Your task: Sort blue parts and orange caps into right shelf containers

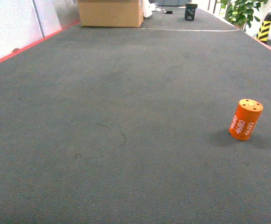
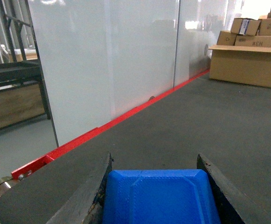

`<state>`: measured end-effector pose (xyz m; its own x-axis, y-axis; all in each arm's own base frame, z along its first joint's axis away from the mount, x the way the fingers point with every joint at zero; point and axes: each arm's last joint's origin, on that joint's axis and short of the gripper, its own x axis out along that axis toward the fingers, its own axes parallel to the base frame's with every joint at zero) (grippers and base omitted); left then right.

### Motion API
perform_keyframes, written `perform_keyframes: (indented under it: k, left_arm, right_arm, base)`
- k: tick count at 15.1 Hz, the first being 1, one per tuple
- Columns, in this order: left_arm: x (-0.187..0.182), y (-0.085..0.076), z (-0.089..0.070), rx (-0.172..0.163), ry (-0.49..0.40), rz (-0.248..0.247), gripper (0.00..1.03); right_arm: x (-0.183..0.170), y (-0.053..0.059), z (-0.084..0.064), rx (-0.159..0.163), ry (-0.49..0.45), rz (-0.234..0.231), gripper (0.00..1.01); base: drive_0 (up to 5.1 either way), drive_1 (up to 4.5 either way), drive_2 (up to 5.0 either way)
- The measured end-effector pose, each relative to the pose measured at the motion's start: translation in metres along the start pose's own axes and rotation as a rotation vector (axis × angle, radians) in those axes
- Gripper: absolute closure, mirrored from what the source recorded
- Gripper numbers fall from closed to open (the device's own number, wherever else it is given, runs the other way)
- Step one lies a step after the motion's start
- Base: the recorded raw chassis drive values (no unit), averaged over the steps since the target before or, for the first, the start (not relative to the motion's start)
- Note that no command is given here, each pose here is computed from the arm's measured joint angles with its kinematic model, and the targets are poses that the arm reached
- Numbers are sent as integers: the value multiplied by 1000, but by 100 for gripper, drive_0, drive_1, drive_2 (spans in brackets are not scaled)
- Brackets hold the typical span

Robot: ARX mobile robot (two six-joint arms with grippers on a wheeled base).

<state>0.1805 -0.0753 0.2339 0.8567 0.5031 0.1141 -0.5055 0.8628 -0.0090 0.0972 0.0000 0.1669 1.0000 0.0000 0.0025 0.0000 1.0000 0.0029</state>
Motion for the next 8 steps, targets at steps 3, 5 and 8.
perform_keyframes:
  k: [3,5,8]
  left_arm:
    - [0,0,0,0,0,0,62]
    - [0,0,0,0,0,0,62]
    - [0,0,0,0,0,0,62]
  right_arm:
    - [0,0,0,0,0,0,3]
    - [0,0,0,0,0,0,3]
    - [0,0,0,0,0,0,3]
  base:
    - [0,0,0]
    - [0,0,0]
    - [0,0,0]
